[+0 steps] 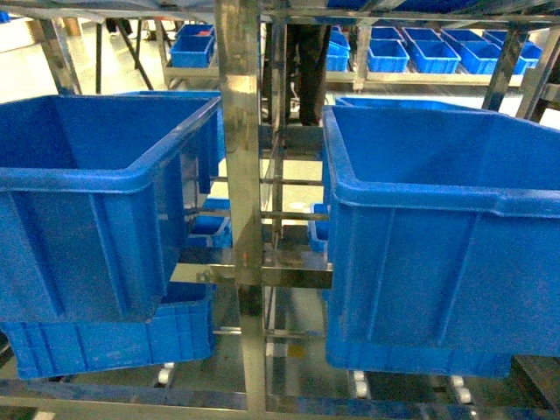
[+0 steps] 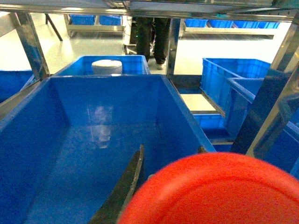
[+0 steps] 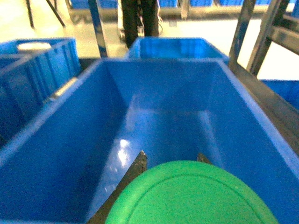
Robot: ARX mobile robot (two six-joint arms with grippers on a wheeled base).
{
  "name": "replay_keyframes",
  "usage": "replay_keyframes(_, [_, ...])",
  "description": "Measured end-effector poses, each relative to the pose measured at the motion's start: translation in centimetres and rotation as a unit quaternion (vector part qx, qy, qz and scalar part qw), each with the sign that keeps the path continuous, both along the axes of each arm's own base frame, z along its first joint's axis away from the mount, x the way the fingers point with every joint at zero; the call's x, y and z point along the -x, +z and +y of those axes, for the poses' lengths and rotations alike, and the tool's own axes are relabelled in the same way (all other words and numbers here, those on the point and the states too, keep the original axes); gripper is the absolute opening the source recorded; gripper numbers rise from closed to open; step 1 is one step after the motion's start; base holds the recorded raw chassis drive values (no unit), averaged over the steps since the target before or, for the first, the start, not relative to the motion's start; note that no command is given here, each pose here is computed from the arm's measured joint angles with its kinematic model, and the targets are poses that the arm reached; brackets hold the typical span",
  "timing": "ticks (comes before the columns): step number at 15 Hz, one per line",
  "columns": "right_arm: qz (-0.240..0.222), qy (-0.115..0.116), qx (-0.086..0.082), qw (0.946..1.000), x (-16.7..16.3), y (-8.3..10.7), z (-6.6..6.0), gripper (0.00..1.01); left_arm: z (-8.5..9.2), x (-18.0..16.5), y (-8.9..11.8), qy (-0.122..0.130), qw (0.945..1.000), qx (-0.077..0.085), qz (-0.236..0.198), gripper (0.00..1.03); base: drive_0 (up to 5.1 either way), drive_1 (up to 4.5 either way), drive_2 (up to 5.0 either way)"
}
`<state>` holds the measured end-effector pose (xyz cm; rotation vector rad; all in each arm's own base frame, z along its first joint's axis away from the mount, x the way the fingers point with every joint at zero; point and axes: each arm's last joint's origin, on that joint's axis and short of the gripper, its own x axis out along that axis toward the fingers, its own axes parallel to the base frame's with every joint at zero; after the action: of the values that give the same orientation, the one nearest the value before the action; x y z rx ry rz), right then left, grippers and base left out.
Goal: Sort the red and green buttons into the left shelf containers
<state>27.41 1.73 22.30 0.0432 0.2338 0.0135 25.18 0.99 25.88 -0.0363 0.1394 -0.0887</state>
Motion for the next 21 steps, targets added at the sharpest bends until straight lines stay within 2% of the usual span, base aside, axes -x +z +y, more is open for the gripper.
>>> replay_keyframes(1, [-0.039, 0.008, -0.014, 0.9991, -0.9, 2.4, 0.4, 0.26, 0.0, 0.0, 0.0, 0.000, 1.0000, 0.000, 0.000, 0.27, 0.0, 0.00, 0.0])
replay_keyframes(2, [-0.043, 0.014, -0.015, 0.9989, -2.3, 3.2, 0.7, 0.26, 0.0, 0.0, 0.0, 0.000, 1.0000, 0.000, 0.000, 0.27, 0.0, 0.00, 0.0])
replay_keyframes(3, [-0.027, 0.012, -0.014, 0.9995, -4.1, 2.6, 0.8, 0.26, 0.0, 0.0, 0.0, 0.000, 1.0000, 0.000, 0.000, 0.27, 0.0, 0.00, 0.0])
replay_keyframes(4, [0.007, 0.002, -0.009, 0.9999, -6.2, 0.5, 0.6, 0.26, 0.0, 0.0, 0.0, 0.000, 1.0000, 0.000, 0.000, 0.27, 0.0, 0.00, 0.0])
replay_keyframes(5, [0.048, -0.009, 0.007, 0.9988, -8.3, -1.9, 0.6, 0.26, 0.0, 0.0, 0.0, 0.000, 1.0000, 0.000, 0.000, 0.27, 0.0, 0.00, 0.0])
replay_keyframes(6, [0.076, -0.015, 0.014, 0.9969, -10.5, -3.5, 0.7, 0.26, 0.0, 0.0, 0.0, 0.000, 1.0000, 0.000, 0.000, 0.27, 0.0, 0.00, 0.0])
replay_keyframes(7, [0.082, -0.021, 0.016, 0.9963, -12.6, -4.0, 0.9, 0.26, 0.0, 0.0, 0.0, 0.000, 1.0000, 0.000, 0.000, 0.27, 0.0, 0.00, 0.0])
replay_keyframes(8, [0.068, -0.023, 0.014, 0.9973, -14.2, -3.8, 1.0, 0.26, 0.0, 0.0, 0.0, 0.000, 1.0000, 0.000, 0.000, 0.27, 0.0, 0.00, 0.0])
replay_keyframes(9, [0.049, -0.025, 0.012, 0.9984, -14.4, -3.4, 0.9, 0.31, 0.0, 0.0, 0.0, 0.000, 1.0000, 0.000, 0.000, 0.27, 0.0, 0.00, 0.0])
replay_keyframes(11, [0.013, -0.028, 0.005, 0.9995, -11.7, -2.0, 0.1, 0.56, 0.0, 0.0, 0.0, 0.000, 1.0000, 0.000, 0.000, 0.27, 0.0, 0.00, 0.0])
replay_keyframes(12, [-0.019, -0.040, 0.009, 0.9990, -8.9, -1.1, -0.9, 0.71, 0.0, 0.0, 0.0, 0.000, 1.0000, 0.000, 0.000, 0.27, 0.0, 0.00, 0.0])
replay_keyframes(13, [-0.050, -0.050, 0.023, 0.9973, -5.5, -0.2, -1.6, 0.85, 0.0, 0.0, 0.0, 0.000, 1.0000, 0.000, 0.000, 0.27, 0.0, 0.00, 0.0])
replay_keyframes(14, [-0.060, -0.052, 0.031, 0.9963, -2.0, 0.4, -1.9, 0.99, 0.0, 0.0, 0.0, 0.000, 1.0000, 0.000, 0.000, 0.27, 0.0, 0.00, 0.0])
replay_keyframes(15, [-0.082, -0.054, 0.039, 0.9944, 0.9, 1.3, -1.9, 0.98, 0.0, 0.0, 0.0, 0.000, 1.0000, 0.000, 0.000, 0.27, 0.0, 0.00, 0.0])
replay_keyframes(16, [-0.121, -0.052, 0.057, 0.9896, 3.0, 2.2, -1.9, 0.98, 0.0, 0.0, 0.0, 0.000, 1.0000, 0.000, 0.000, 0.27, 0.0, 0.00, 0.0])
replay_keyframes(17, [-0.139, -0.050, 0.071, 0.9864, 3.8, 2.8, -1.9, 0.98, 0.0, 0.0, 0.0, 0.001, 1.0000, 0.000, 0.000, 0.27, 0.0, 0.00, 0.0])
replay_keyframes(19, [-0.122, -0.048, 0.080, 0.9881, 3.4, 2.2, -1.8, 0.98, 0.0, 0.0, 0.1, -0.002, 1.0000, 0.001, -0.004, 0.27, 0.0, 0.00, 0.0])
replay_keyframes(20, [-0.120, -0.048, 0.082, 0.9883, 3.4, 2.0, -1.8, 0.98, 0.5, -0.7, 0.0, -0.003, 0.9997, 0.013, -0.020, 0.27, 0.0, 0.00, 0.0])
replay_keyframes(21, [-0.121, -0.048, 0.082, 0.9881, 3.4, 2.1, -1.8, 0.98, 0.9, -1.6, -0.4, 0.005, 0.9998, 0.017, -0.007, 0.27, 0.0, 0.00, 0.0])
